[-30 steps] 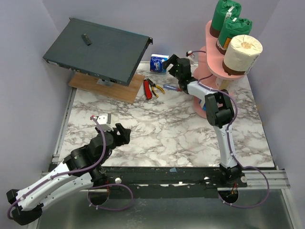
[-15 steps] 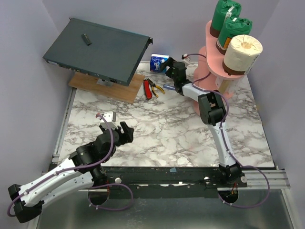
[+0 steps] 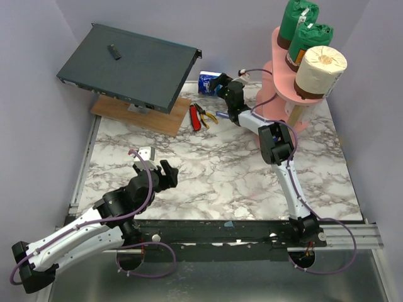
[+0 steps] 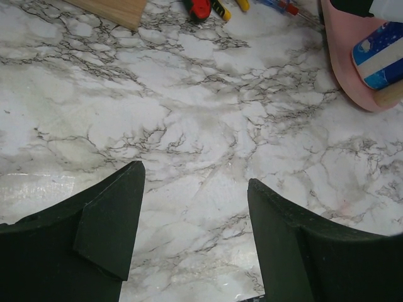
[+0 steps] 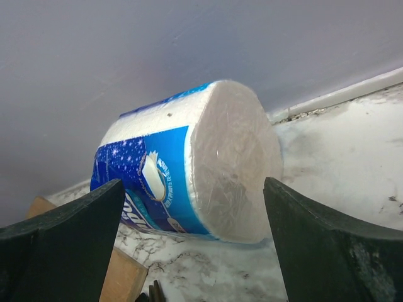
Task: Place and organize the paper towels onto the shelf
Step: Adjust the paper towel at the center of the board.
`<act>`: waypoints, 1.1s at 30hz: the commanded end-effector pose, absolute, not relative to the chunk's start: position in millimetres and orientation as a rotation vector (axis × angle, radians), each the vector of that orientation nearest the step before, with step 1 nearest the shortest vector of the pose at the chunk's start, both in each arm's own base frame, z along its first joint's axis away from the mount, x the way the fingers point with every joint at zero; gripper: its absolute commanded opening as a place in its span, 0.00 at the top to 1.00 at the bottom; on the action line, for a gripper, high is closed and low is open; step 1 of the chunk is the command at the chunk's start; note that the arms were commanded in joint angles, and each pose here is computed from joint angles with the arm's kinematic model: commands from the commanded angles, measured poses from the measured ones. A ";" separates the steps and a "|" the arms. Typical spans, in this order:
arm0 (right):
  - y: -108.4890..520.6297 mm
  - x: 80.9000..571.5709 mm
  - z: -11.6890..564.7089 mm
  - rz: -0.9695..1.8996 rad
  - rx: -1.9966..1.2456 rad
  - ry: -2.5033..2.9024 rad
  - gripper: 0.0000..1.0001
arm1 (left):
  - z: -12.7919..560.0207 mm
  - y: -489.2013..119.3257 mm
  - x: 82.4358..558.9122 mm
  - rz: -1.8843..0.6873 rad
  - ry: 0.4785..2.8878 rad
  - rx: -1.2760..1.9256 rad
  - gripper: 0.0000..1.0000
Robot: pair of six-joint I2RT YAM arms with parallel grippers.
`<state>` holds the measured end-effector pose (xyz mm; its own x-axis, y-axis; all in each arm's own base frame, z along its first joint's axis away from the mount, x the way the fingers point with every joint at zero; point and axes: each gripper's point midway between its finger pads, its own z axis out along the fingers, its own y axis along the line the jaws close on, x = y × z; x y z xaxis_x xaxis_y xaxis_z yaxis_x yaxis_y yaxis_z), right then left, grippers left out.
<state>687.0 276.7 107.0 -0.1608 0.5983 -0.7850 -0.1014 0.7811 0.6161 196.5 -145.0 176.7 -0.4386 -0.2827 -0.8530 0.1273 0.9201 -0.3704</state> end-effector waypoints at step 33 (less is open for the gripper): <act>298.6 637.8 125.1 0.828 0.265 1.568 0.85 | 172.1 -148.7 196.7 -0.507 1.952 -0.122 0.30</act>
